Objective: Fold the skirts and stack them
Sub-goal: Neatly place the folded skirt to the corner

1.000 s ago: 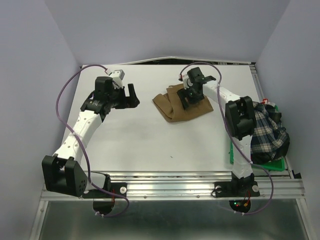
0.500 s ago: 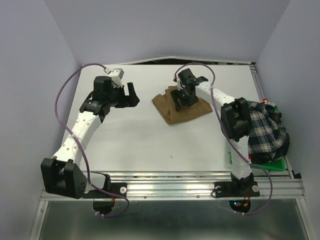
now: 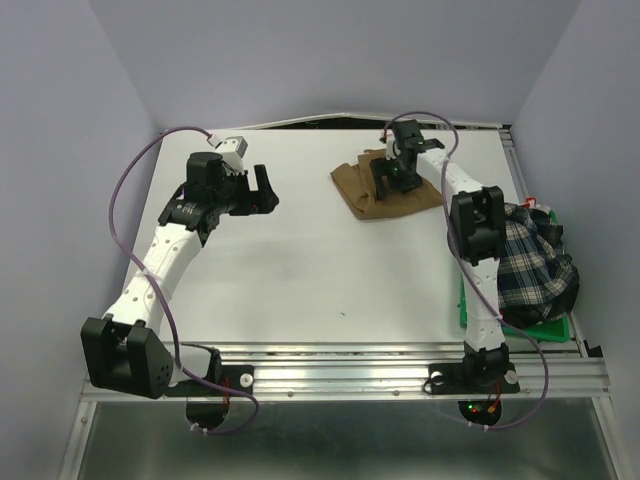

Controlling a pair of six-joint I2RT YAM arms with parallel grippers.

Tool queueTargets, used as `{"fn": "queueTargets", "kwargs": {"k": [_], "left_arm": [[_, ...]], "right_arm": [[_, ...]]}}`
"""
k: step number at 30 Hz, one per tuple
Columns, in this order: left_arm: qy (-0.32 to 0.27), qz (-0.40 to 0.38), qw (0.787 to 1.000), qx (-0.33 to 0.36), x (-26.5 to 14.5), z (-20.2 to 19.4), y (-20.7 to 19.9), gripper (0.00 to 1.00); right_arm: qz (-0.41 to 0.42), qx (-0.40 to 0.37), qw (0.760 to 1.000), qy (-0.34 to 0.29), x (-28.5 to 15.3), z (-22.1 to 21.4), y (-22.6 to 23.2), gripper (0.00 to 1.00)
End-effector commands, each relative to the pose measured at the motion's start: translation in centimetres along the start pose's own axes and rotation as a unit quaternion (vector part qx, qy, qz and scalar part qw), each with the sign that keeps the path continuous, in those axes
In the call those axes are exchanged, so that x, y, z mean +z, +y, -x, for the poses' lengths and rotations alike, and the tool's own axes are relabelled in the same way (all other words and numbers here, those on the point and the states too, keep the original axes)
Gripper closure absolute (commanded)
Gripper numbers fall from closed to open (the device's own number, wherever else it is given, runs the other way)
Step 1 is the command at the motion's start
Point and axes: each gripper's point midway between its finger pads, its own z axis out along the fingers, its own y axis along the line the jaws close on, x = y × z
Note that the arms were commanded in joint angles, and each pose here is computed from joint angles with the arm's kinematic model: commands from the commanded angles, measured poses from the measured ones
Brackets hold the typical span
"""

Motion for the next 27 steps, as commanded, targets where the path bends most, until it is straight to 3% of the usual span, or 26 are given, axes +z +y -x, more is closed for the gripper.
{"fn": "queueTargets", "kwargs": {"k": [1, 10, 27], "left_arm": [[-0.032, -0.012, 0.999, 0.002, -0.8, 1.7, -0.6, 0.01], [-0.03, -0.002, 1.0, 0.002, -0.6, 1.6, -0.2, 0.01], [-0.025, 0.002, 1.0, 0.004, -0.6, 1.3, 0.1, 0.01]], "right_arm": [[-0.065, -0.003, 0.995, 0.072, 2.7, -4.7, -8.5, 0.11], [-0.131, 0.048, 0.988, 0.068, 1.8, -5.7, -19.4, 0.11], [-0.165, 0.083, 0.981, 0.059, 0.6, -8.3, -28.5, 0.1]]}}
